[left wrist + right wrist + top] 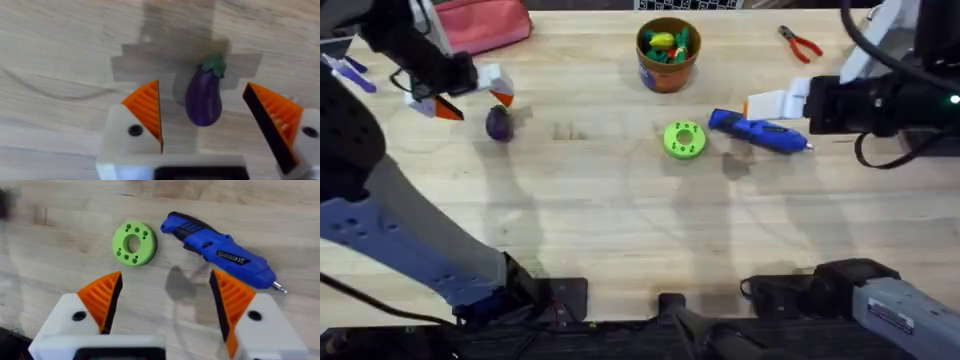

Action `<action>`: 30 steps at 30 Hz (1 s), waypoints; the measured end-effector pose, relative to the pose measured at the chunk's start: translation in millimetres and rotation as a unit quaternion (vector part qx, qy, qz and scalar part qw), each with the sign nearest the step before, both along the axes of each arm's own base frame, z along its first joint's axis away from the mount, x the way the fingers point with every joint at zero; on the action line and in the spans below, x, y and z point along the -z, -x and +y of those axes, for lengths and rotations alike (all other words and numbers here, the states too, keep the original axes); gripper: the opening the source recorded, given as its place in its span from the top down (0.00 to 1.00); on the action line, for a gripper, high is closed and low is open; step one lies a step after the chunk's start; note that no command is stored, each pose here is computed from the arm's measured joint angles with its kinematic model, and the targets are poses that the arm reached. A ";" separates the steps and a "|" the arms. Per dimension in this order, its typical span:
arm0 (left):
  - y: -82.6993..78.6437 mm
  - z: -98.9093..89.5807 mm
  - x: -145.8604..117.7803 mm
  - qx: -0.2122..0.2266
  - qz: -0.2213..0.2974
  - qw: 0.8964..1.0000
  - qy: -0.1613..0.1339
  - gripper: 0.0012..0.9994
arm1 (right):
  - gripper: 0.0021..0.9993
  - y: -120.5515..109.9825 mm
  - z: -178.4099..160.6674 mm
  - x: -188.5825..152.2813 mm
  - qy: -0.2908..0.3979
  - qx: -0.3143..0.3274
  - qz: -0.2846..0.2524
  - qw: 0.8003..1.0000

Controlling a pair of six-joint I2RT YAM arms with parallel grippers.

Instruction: Pick up the gripper from the table and insert it into the empty holder that is missing its gripper. Then pick up a screw, insert it into the mounting hole, and use the screwdriver to tighten it. Finally, clean up the table by picking up the vegetable and placing it into the bucket.

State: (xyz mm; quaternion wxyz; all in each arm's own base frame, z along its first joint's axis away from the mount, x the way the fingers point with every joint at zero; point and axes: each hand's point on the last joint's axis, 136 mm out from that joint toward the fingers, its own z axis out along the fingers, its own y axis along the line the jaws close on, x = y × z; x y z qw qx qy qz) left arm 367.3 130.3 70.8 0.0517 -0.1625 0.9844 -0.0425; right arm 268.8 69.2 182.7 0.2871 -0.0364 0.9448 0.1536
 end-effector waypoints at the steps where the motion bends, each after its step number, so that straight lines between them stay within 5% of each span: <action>1: -0.2 -2.4 3.6 0.001 0.005 1.000 0.002 0.01 | 0.01 -0.4 0.0 1.6 0.000 0.000 0.003 1.000; 9: 11.6 -19.6 33.4 0.009 0.069 0.997 0.017 0.01 | 0.01 -2.6 0.2 11.2 0.002 0.000 0.022 1.000; 12: 13.7 -18.1 36.3 0.003 0.077 0.997 0.014 0.09 | 0.01 -2.5 0.2 11.3 0.002 0.000 0.022 1.000; 19: 13.5 -14.4 36.1 -0.003 0.077 0.997 0.007 0.95 | 0.01 -2.6 0.2 11.2 0.002 0.000 0.022 1.000; 30: 13.3 -13.4 33.8 -0.004 0.078 0.997 0.004 0.96 | 0.01 -2.6 0.2 11.2 0.002 0.000 0.022 1.000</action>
